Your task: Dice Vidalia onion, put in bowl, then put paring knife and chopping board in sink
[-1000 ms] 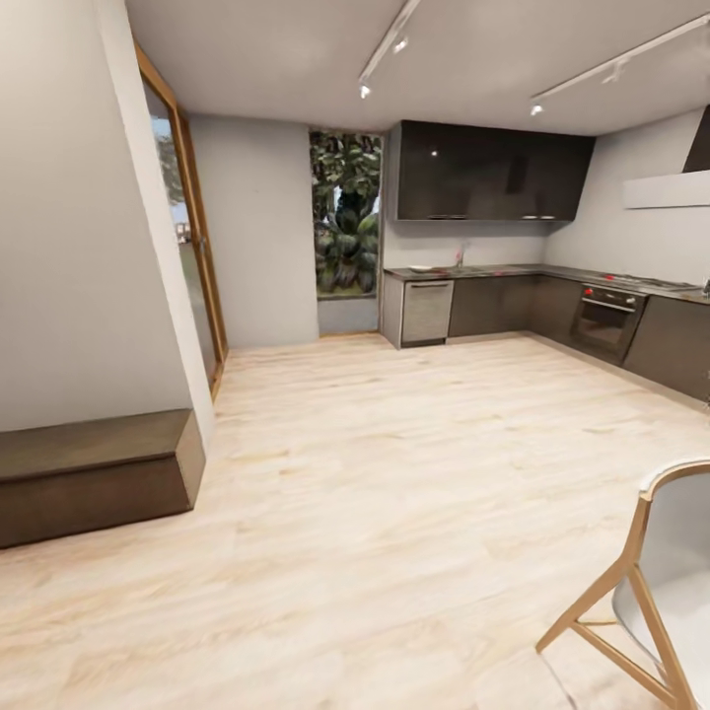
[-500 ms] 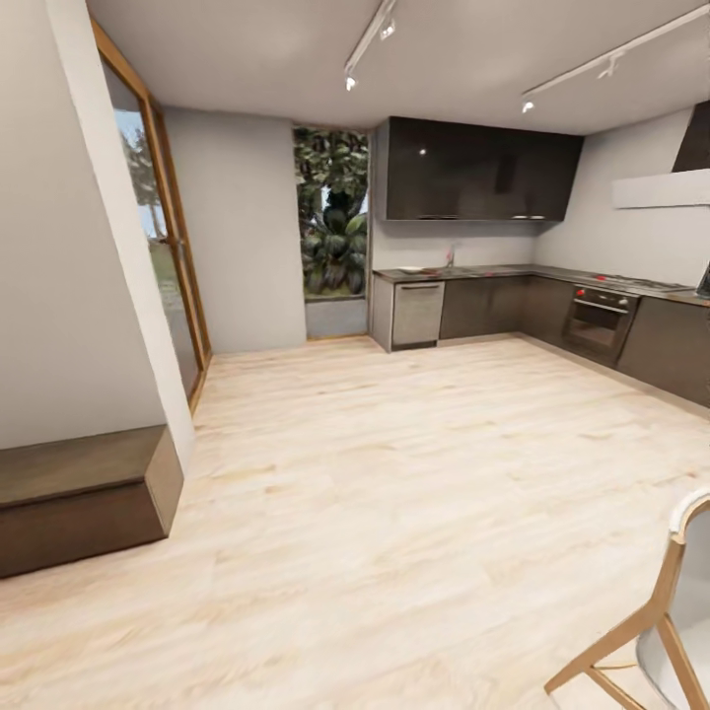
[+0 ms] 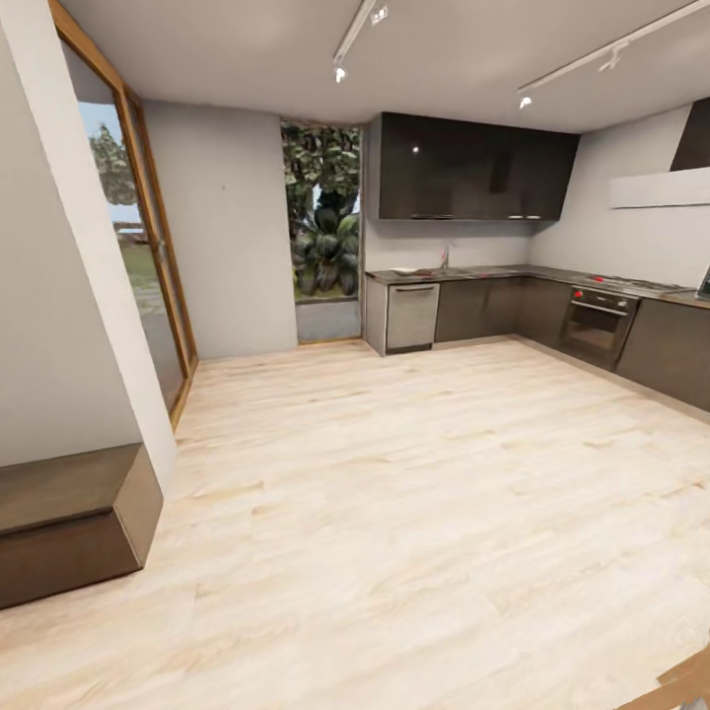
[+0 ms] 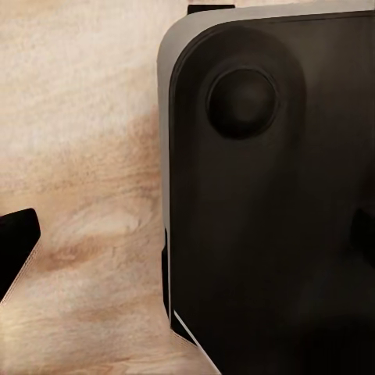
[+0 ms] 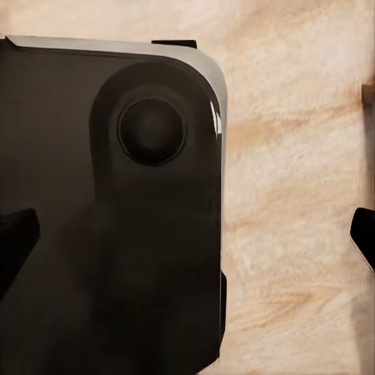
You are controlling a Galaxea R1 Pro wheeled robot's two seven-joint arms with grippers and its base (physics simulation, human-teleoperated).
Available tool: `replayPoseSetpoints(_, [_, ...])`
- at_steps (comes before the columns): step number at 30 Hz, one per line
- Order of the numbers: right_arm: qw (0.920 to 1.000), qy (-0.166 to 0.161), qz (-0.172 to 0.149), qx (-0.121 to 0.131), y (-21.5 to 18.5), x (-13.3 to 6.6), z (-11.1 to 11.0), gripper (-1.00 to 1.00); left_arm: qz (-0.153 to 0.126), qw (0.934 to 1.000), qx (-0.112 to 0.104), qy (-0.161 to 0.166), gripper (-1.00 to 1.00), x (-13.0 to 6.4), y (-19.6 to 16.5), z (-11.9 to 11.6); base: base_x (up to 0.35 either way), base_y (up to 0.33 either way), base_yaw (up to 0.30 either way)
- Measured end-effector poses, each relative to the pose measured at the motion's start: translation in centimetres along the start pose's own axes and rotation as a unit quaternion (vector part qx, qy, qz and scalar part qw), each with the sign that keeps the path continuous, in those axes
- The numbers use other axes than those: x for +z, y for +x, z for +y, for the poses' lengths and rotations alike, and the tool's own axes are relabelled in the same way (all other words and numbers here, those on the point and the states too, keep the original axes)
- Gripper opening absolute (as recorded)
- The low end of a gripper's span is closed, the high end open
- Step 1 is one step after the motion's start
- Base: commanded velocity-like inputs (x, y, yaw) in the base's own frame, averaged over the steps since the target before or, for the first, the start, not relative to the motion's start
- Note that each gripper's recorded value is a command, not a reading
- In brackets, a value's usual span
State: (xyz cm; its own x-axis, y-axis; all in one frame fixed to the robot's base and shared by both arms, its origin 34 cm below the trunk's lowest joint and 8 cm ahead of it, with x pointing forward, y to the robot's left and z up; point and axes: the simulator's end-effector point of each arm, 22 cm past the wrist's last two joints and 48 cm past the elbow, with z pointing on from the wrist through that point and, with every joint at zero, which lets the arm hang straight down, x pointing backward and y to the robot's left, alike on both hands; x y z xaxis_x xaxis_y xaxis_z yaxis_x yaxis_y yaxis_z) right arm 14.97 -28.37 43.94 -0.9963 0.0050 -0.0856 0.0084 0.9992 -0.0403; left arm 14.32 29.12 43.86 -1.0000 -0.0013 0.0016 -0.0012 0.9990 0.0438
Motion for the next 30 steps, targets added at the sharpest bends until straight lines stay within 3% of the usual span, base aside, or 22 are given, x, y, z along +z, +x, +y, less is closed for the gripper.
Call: replayPoseSetpoints(30, [1.0,0.0,0.0,0.0,0.01,0.0,0.0,1.0,0.0,1.0,0.0,0.0,1.0,0.0,0.0,0.0,0.342,0.0,-0.055])
